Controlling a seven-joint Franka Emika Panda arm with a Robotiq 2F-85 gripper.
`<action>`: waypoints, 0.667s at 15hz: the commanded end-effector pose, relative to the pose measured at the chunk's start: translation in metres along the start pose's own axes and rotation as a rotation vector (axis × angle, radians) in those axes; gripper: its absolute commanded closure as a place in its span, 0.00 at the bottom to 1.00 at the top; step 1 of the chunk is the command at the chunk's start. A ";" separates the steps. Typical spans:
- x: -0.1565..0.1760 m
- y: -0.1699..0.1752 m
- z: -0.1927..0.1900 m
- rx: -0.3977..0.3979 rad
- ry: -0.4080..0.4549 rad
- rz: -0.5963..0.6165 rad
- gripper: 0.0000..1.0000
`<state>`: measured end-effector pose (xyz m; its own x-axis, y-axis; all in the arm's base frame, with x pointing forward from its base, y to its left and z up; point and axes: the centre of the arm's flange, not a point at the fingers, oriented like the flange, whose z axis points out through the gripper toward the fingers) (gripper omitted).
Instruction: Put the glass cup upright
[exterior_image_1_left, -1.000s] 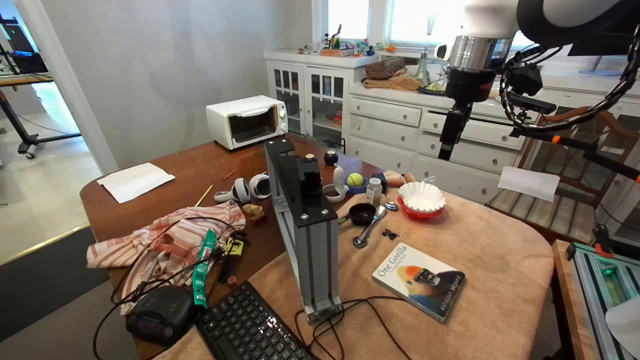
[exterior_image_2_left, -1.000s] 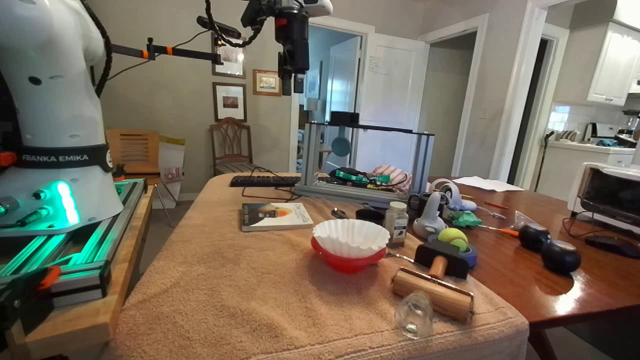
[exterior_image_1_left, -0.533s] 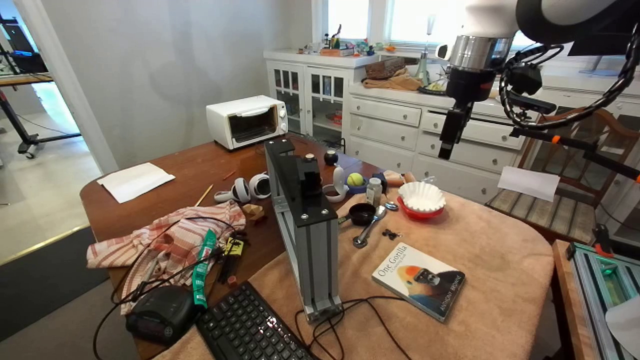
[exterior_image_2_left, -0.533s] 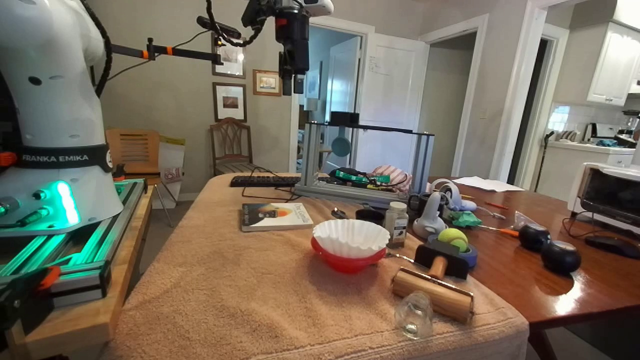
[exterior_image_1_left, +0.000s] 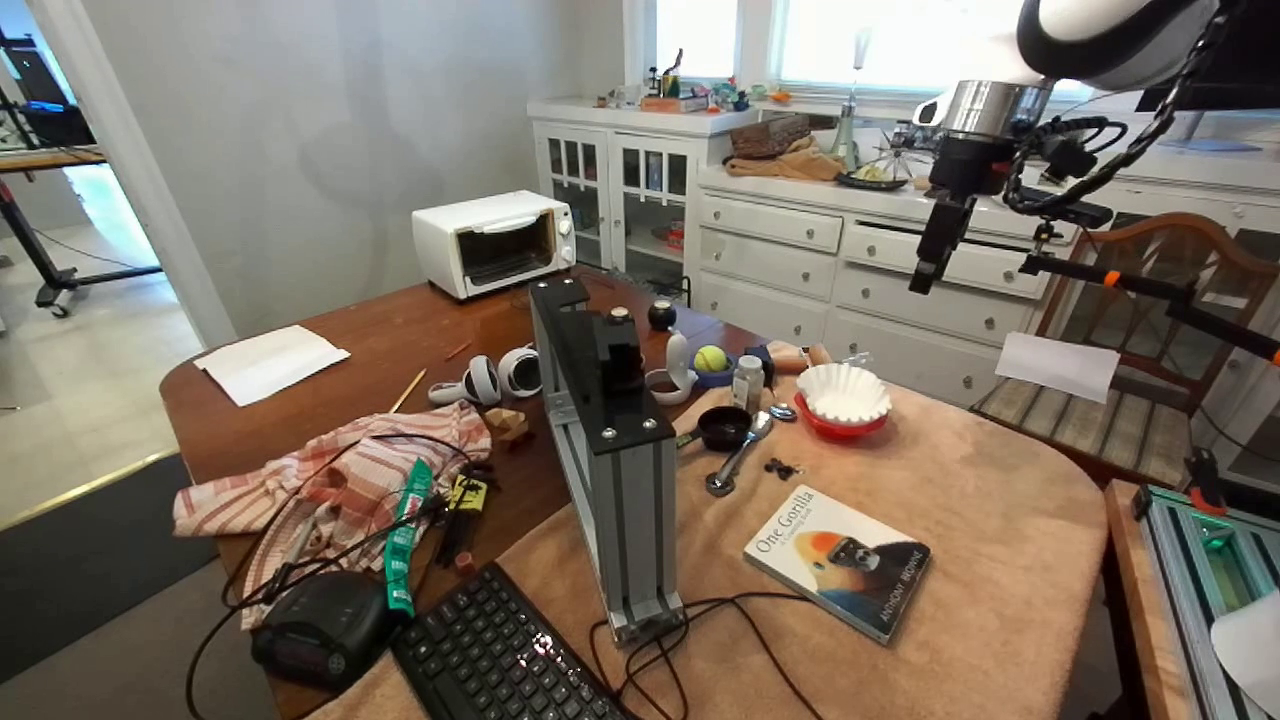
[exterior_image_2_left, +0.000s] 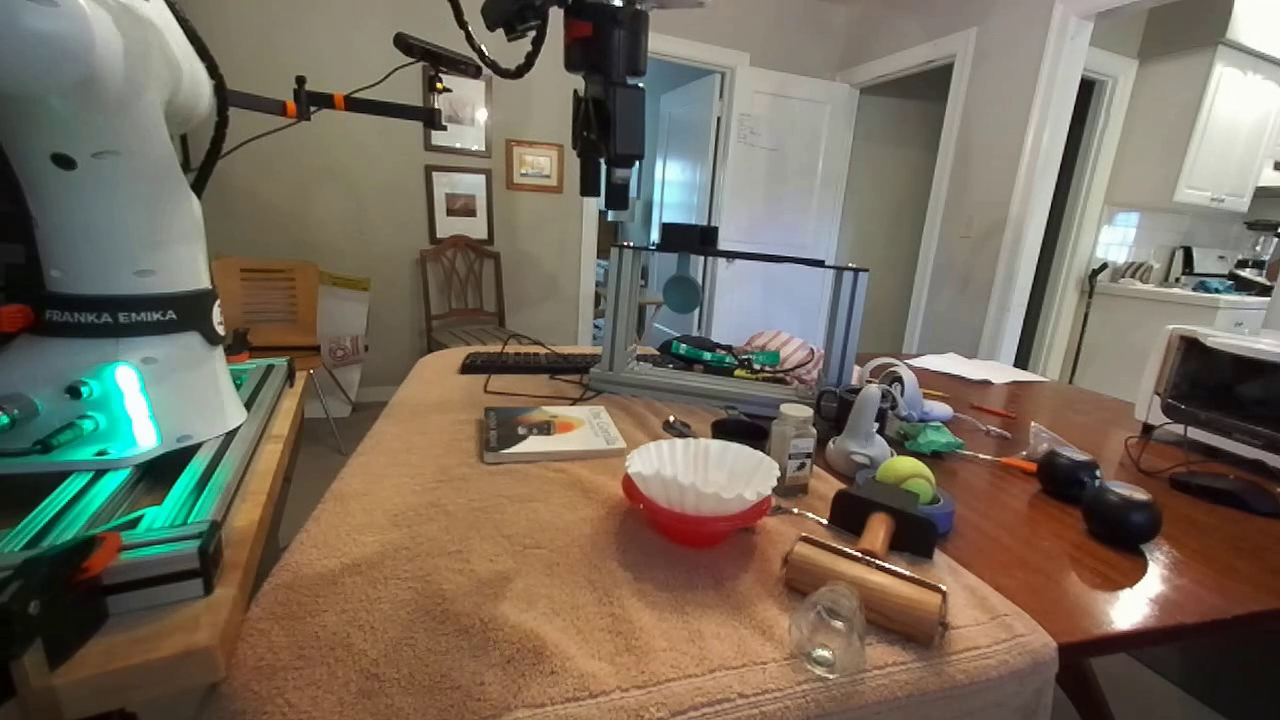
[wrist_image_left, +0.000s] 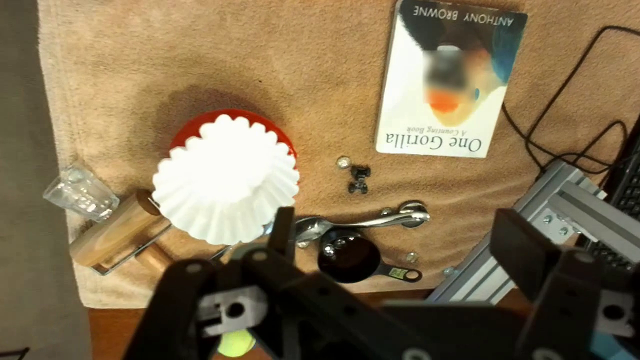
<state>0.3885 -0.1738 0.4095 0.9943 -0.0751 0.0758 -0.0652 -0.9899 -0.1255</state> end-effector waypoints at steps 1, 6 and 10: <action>0.006 0.069 0.018 0.040 0.019 -0.004 0.00; -0.014 0.102 0.019 0.046 0.028 0.049 0.00; -0.006 0.113 0.027 0.043 0.011 0.058 0.00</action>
<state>0.3772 -0.2819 0.3681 0.9880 -0.1333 0.0781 -0.1183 -0.9779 -0.1724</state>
